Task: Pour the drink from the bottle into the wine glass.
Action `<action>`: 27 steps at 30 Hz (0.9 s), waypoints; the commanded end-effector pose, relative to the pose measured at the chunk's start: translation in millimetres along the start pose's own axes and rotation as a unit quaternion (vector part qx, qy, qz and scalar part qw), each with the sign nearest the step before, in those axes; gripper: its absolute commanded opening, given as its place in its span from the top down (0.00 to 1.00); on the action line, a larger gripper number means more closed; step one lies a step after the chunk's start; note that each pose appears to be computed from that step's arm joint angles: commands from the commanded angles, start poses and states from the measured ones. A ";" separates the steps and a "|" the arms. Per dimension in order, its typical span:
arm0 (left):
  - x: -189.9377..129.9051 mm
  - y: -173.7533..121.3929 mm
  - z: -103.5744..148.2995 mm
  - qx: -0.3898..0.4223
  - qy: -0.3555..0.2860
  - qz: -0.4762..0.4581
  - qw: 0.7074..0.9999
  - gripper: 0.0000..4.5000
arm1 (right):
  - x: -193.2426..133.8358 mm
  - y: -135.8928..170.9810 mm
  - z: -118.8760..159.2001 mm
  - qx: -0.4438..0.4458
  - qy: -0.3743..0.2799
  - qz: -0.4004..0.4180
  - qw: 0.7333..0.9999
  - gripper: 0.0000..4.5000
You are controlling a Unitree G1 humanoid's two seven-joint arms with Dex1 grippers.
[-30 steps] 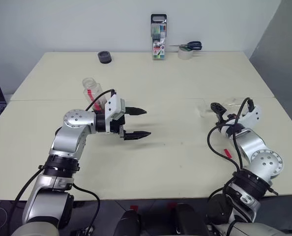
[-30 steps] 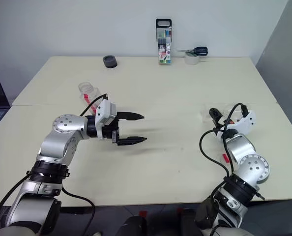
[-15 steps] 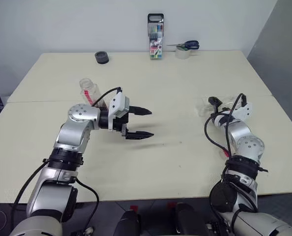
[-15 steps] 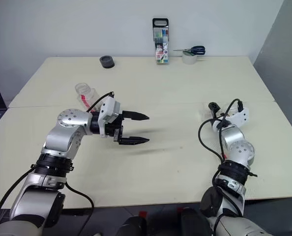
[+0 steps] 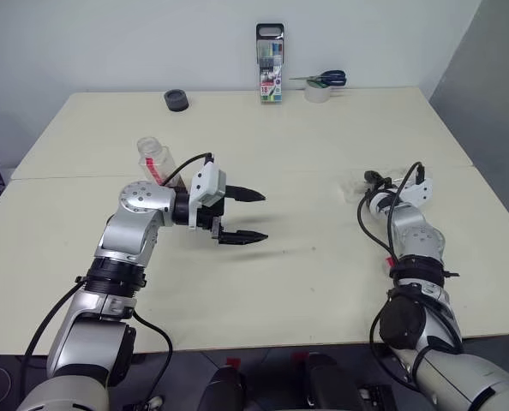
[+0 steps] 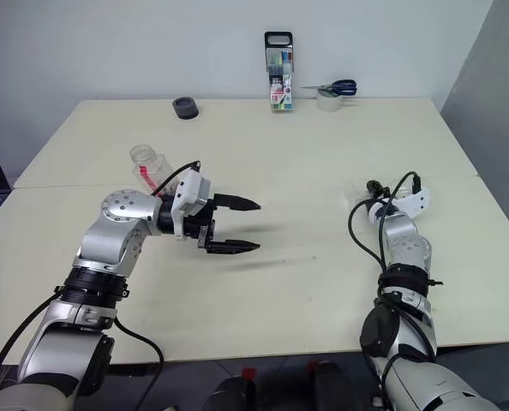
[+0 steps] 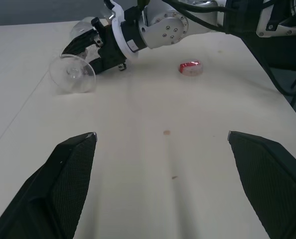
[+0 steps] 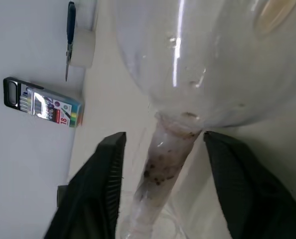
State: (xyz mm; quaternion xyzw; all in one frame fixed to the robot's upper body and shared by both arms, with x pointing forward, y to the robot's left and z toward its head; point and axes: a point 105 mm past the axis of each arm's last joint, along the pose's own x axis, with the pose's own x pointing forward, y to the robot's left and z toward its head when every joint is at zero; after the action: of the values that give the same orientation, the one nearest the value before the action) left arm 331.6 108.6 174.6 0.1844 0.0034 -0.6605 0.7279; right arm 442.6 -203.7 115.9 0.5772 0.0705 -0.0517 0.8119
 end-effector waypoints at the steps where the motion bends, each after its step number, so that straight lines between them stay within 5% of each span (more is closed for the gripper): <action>1: 0.5 1.3 10.5 0.027 -0.004 -0.002 1.000 0.00 | 2.3 7.6 0.7 0.001 0.000 0.014 1.000 0.76; 4: 0.2 1.1 9.8 0.026 -0.003 0.001 1.000 0.00 | -0.5 13.1 -4.7 -0.013 0.011 0.029 0.999 0.94; 8: -1.8 2.4 8.9 0.016 -0.006 0.016 1.000 0.00 | -9.6 15.6 -12.6 -0.140 0.016 0.039 0.989 0.95; 11: -3.9 -0.2 5.4 0.003 -0.005 0.025 1.000 0.00 | -20.6 9.7 -32.0 -0.325 0.027 0.051 0.944 0.95; 16: -7.4 -6.2 -4.4 -0.020 0.003 0.047 0.999 0.00 | -38.7 -20.0 -71.3 -0.513 0.060 0.064 0.854 0.95; 27: -28.1 -5.3 -30.4 -0.054 0.021 0.143 0.988 0.00 | -42.1 -43.1 -103.0 -0.611 0.091 0.089 0.781 0.95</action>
State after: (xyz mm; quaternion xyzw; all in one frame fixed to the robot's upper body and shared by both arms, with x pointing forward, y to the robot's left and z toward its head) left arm 327.6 137.7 139.3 0.1442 0.0543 -0.5673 0.8090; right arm 399.8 -125.9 105.4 -0.0222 0.0149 0.1105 0.9935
